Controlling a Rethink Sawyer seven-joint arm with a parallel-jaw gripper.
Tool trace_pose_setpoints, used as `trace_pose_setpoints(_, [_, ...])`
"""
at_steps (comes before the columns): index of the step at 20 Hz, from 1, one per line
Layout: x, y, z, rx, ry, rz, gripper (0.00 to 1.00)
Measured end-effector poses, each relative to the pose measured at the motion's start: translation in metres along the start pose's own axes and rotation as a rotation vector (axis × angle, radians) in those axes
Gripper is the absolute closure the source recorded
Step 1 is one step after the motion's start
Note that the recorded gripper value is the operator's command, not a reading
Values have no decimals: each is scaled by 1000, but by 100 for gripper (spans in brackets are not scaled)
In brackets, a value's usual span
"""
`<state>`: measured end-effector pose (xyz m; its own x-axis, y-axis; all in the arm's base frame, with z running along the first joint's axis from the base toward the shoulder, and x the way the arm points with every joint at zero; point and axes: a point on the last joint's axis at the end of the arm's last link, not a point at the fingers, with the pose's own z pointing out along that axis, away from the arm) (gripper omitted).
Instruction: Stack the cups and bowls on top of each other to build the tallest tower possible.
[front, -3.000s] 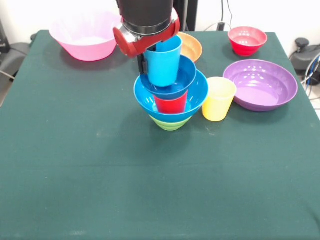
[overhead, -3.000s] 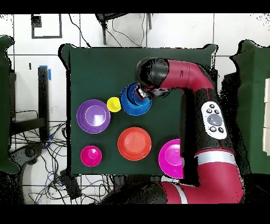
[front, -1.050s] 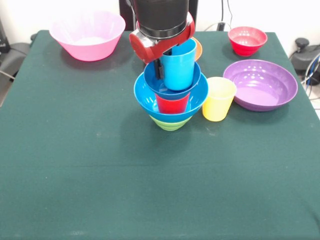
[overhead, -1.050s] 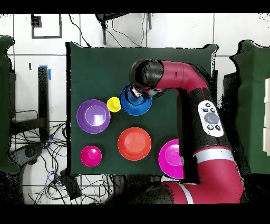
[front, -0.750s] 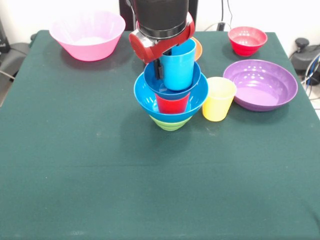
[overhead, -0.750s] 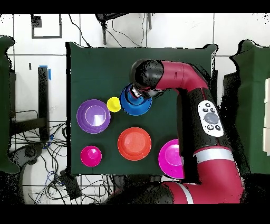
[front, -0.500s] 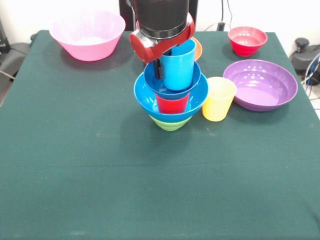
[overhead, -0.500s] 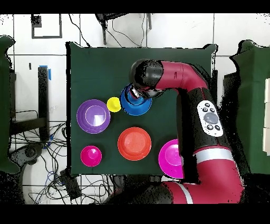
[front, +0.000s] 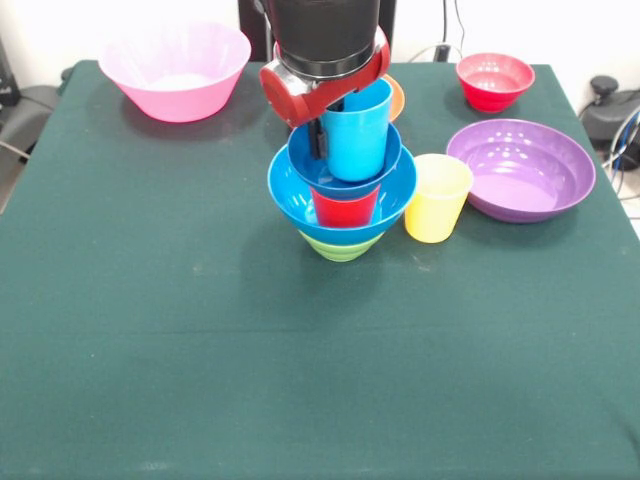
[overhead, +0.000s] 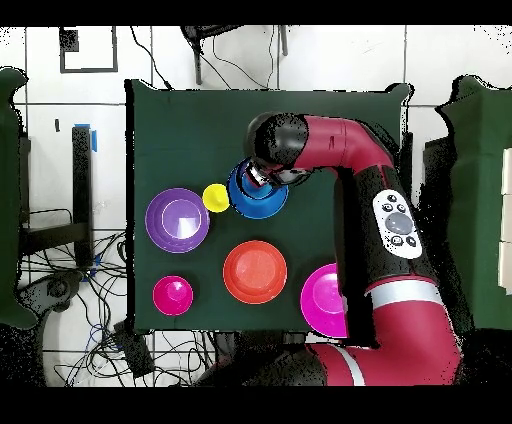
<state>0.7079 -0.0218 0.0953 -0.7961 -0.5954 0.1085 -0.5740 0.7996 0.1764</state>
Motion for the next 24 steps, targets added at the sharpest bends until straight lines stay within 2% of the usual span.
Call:
trace_pose_setpoints(12, [4, -1, 5, 31, 24, -24, 100])
trace_pose_setpoints(22, [5, -2, 6, 38, 29, -28, 100])
trace_pose_setpoints(23, [5, -2, 6, 38, 29, -29, 0])
trace_pose_setpoints(24, [5, -2, 6, 38, 29, -29, 0])
